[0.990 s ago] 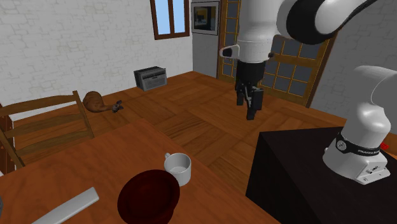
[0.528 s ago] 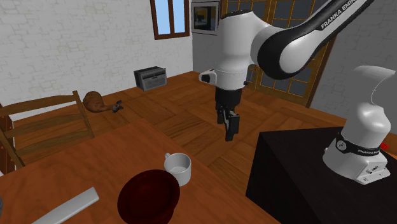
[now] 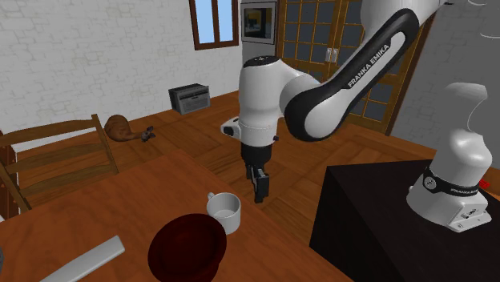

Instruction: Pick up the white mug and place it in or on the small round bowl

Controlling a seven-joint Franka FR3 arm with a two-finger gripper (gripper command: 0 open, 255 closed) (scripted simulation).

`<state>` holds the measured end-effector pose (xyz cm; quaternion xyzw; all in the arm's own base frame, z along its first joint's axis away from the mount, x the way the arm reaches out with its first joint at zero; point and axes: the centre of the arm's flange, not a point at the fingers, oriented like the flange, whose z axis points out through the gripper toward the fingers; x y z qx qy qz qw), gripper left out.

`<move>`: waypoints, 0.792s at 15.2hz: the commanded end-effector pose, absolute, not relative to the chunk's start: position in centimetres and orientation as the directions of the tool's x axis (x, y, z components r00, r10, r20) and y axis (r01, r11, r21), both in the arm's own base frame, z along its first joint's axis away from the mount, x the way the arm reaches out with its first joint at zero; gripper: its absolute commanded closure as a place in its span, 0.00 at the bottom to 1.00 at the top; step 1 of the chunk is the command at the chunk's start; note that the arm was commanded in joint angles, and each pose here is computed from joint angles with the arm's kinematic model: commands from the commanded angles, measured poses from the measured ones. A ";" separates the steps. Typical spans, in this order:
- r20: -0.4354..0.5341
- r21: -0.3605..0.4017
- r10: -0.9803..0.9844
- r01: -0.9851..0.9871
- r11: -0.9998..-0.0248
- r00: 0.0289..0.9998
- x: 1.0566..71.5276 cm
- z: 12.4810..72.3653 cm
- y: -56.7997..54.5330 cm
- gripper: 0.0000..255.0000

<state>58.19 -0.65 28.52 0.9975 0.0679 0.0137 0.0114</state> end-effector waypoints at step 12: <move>0.045 0.046 0.203 0.201 -0.979 0.978 65.9 18.7 1.0 0.00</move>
